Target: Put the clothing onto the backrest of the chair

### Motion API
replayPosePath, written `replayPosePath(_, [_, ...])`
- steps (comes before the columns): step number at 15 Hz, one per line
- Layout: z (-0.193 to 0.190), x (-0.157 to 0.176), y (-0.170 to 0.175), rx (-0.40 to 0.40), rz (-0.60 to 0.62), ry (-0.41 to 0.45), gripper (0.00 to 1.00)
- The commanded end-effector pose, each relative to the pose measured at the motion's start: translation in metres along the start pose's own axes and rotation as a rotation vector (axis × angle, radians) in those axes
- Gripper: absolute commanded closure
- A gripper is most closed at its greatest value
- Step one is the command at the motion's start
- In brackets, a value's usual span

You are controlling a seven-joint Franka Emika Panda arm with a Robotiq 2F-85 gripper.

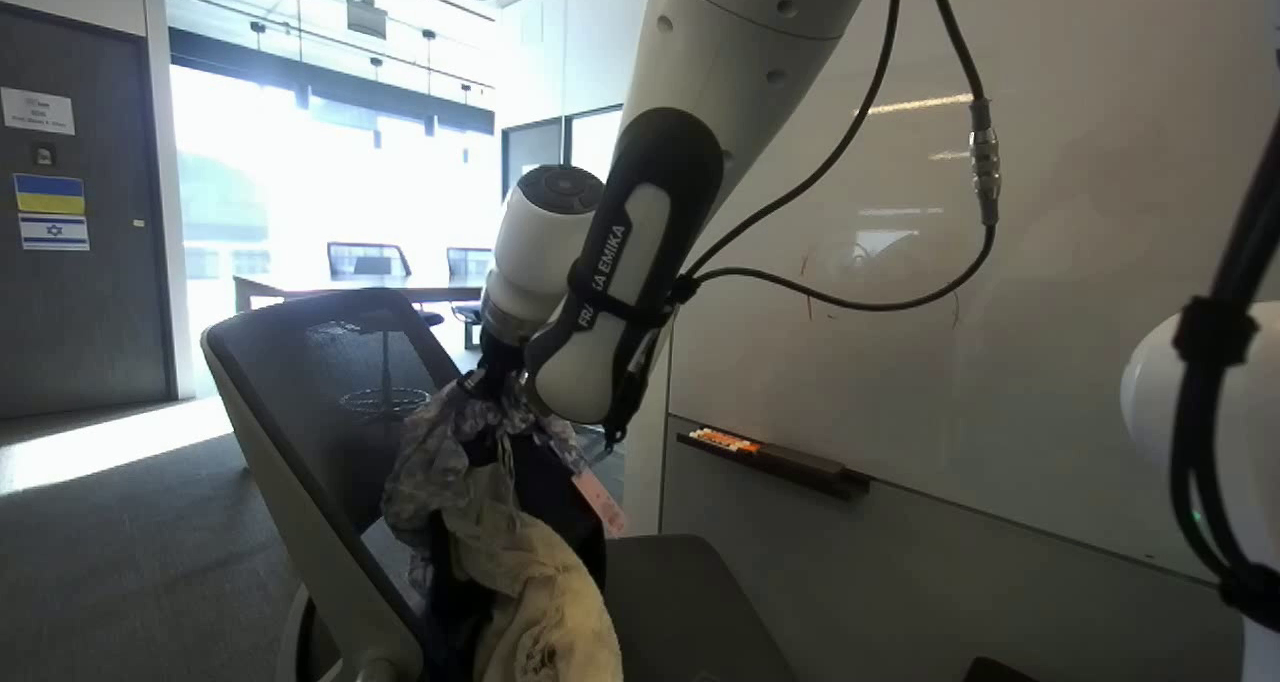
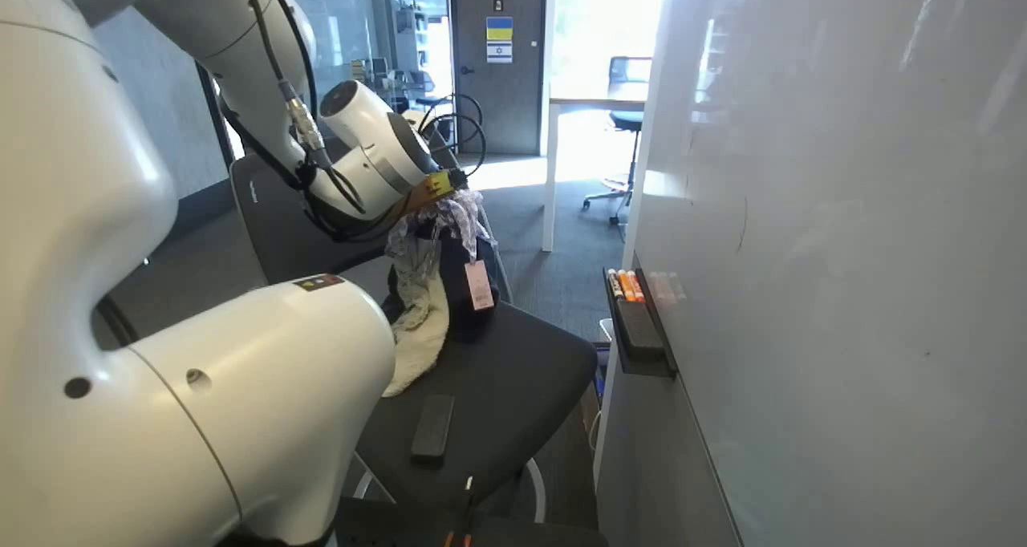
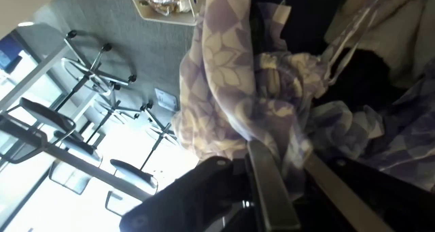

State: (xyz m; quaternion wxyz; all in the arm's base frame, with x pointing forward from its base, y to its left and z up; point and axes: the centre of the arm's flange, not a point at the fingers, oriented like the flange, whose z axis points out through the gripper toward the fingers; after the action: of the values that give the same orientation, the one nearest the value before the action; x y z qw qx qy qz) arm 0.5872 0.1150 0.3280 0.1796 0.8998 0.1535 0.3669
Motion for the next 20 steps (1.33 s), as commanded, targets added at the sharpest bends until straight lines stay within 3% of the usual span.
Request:
replayPosePath(1, [-0.035, 0.042, 0.000, -0.106, 0.014, 0.154, 0.97])
replayPosePath(5, [-0.077, 0.079, 0.007, -0.183, 0.050, 0.273, 0.97])
replayPosePath(7, [-0.095, 0.091, 0.010, -0.185, 0.092, 0.302, 0.96])
replayPosePath(11, [-0.126, 0.114, 0.000, -0.094, 0.209, 0.403, 0.96])
replayPosePath(20, [-0.149, 0.157, -0.074, 0.057, 0.516, 0.583, 0.95])
